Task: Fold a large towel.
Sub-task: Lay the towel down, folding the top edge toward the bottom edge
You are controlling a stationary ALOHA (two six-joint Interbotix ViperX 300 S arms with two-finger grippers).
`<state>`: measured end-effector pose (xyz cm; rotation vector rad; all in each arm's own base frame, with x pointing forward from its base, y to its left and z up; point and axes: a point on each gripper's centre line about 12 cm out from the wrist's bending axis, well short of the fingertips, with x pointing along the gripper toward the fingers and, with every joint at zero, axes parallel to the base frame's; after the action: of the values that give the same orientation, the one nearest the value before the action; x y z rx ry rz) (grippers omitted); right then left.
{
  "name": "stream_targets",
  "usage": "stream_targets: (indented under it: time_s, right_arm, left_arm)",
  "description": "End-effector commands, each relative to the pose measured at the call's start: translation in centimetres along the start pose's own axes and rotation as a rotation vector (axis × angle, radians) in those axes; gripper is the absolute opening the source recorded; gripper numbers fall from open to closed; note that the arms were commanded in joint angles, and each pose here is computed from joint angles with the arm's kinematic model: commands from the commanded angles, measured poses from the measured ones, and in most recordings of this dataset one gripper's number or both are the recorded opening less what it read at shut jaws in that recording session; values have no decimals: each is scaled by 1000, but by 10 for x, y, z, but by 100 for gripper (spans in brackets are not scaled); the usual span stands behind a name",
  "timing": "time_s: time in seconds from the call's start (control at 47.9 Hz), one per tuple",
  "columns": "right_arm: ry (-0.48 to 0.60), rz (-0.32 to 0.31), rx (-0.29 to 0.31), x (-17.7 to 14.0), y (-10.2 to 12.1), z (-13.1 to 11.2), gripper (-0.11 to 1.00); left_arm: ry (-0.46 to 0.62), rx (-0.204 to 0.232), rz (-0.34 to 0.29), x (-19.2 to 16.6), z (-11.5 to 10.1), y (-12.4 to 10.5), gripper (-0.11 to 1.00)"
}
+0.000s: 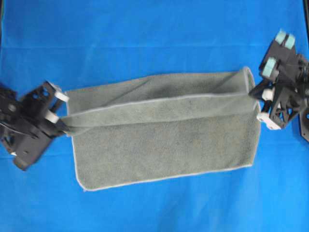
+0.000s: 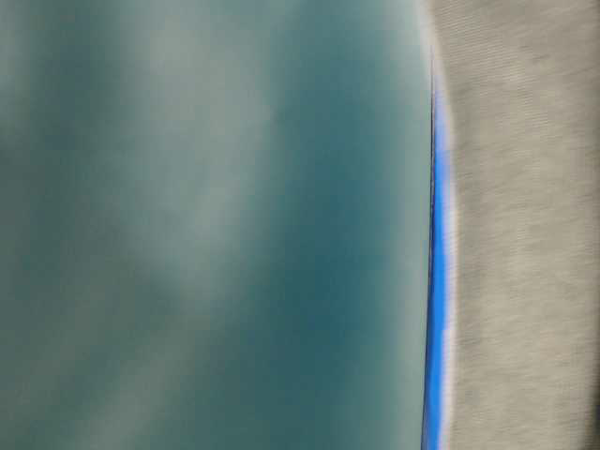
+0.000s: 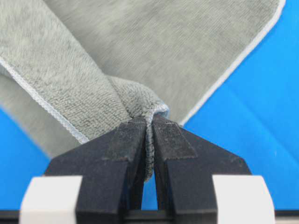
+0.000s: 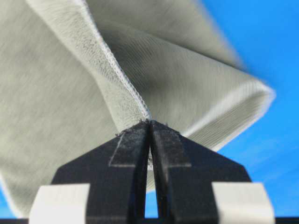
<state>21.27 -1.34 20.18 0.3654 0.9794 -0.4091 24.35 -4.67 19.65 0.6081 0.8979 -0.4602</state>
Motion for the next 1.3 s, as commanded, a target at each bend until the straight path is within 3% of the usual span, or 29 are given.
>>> stream_targets:
  time_s: [0.0, 0.125, 0.209, 0.293, 0.355, 0.418, 0.543, 0.627, 0.71, 0.794, 0.878, 0.94, 1.066, 1.107, 1.191, 1.275]
  right_arm:
    - [21, 59, 43, 5, 7, -13, 1]
    - [70, 121, 79, 10, 19, -34, 1]
    - [76, 166, 84, 8, 30, -41, 1]
    - [73, 200, 91, 8, 37, -44, 1]
    - [76, 209, 95, 9, 40, -46, 1]
    - [83, 208, 94, 11, 42, -47, 1]
    - [97, 196, 92, 16, 44, -48, 1]
    - [107, 205, 91, 18, 49, -49, 2]
    - [120, 219, 80, 19, 56, -52, 4]
    - [135, 224, 63, 20, 63, -55, 27]
    - [147, 236, 55, 18, 69, -58, 53]
    - [142, 247, 63, 15, 72, -57, 65]
    - [115, 263, 57, 7, 75, -49, 58]
    - [99, 262, 43, 4, 75, -46, 58]
    - [51, 241, 3, -2, 72, -36, 59]
    - [-6, 187, -18, -5, 63, -20, 59]
  left_arm:
    - [-29, 26, -9, 12, 12, -5, 0]
    - [-42, 63, -49, 27, 25, -20, 0]
    - [-54, 43, -64, 32, 34, -27, 0]
    - [-65, -32, -72, 37, 40, -30, 0]
    - [-74, -161, -68, 40, 42, -29, 0]
    - [-84, -192, -67, 43, 43, -29, 0]
    - [-99, -301, -66, 47, 47, -29, 0]
    - [-98, -321, -76, 47, 49, -33, 1]
    - [-97, -309, -91, 47, 51, -40, 1]
    - [-99, -296, -103, 46, 53, -46, 5]
    - [-100, -296, -116, 46, 54, -51, 25]
    - [-95, -266, -132, 44, 55, -59, 46]
    - [-96, -251, -131, 38, 58, -57, 81]
    - [-100, -252, -128, 36, 59, -56, 81]
    - [-111, -257, -117, 28, 60, -50, 72]
    - [-131, -246, -93, 19, 59, -41, 68]
